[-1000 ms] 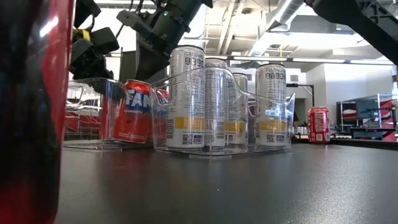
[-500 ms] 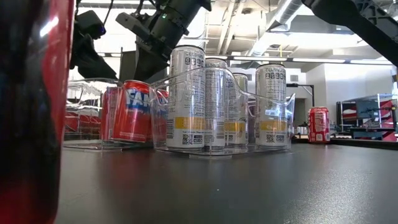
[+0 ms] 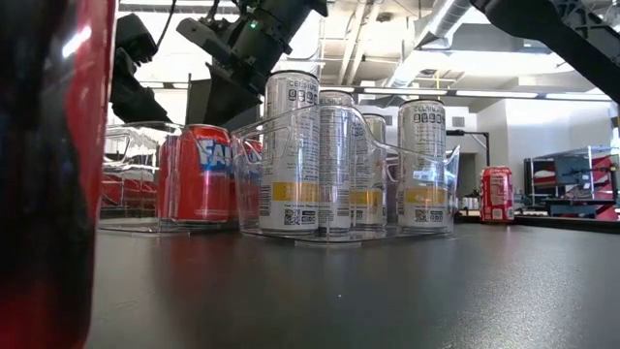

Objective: Sort soda cans
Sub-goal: Put the orange soda can into the left transparent bin, then put the red soda can into the right transparent bin

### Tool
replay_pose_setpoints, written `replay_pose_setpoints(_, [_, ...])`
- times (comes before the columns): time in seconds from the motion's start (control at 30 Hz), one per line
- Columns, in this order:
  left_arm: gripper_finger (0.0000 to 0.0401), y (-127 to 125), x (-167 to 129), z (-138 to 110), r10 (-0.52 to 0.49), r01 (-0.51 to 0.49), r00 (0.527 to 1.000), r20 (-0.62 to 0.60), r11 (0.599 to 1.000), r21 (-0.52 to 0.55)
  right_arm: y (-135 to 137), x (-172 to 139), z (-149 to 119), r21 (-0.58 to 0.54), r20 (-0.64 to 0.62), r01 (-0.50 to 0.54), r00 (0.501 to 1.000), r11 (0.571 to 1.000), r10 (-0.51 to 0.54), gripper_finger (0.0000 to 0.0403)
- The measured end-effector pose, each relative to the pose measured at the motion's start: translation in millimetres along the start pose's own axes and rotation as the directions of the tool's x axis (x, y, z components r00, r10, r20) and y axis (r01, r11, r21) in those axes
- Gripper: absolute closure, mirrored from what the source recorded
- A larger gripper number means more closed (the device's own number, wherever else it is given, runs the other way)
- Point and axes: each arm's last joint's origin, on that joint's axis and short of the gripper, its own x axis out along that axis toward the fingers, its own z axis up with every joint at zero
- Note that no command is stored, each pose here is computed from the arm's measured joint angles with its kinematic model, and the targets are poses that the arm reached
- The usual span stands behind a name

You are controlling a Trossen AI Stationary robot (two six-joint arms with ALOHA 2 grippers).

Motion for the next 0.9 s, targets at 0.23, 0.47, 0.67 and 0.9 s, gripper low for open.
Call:
replay_pose_setpoints(0.23, [0.0154, -0.7, 3.6, 0.1, -0.003, 0.003, 1.000, -0.008, 1.000, 0.001, 7.3, -1.2, -0.8, -0.022, 0.014, -0.014, 1.000, 1.000, 0.014, 0.0369])
replay_pose_setpoints(0.47, [0.0162, -0.7, 3.3, 0.4, -0.004, 0.004, 1.000, -0.005, 1.000, 0.004, 9.8, -7.0, 2.1, -0.037, 0.030, -0.020, 0.999, 0.999, 0.021, 0.0319])
replay_pose_setpoints(0.67, [0.0162, -0.7, 3.3, 0.5, -0.004, 0.004, 1.000, -0.004, 1.000, 0.004, 17.8, -24.2, 6.1, -0.065, 0.064, -0.025, 0.998, 0.998, 0.029, 0.0243])
replay_pose_setpoints(0.9, [0.0162, -0.7, 3.3, 0.4, -0.004, 0.004, 1.000, -0.005, 1.000, 0.011, 23.1, -62.3, 7.2, -0.075, 0.099, 0.082, 0.992, 0.994, -0.075, 0.0163])
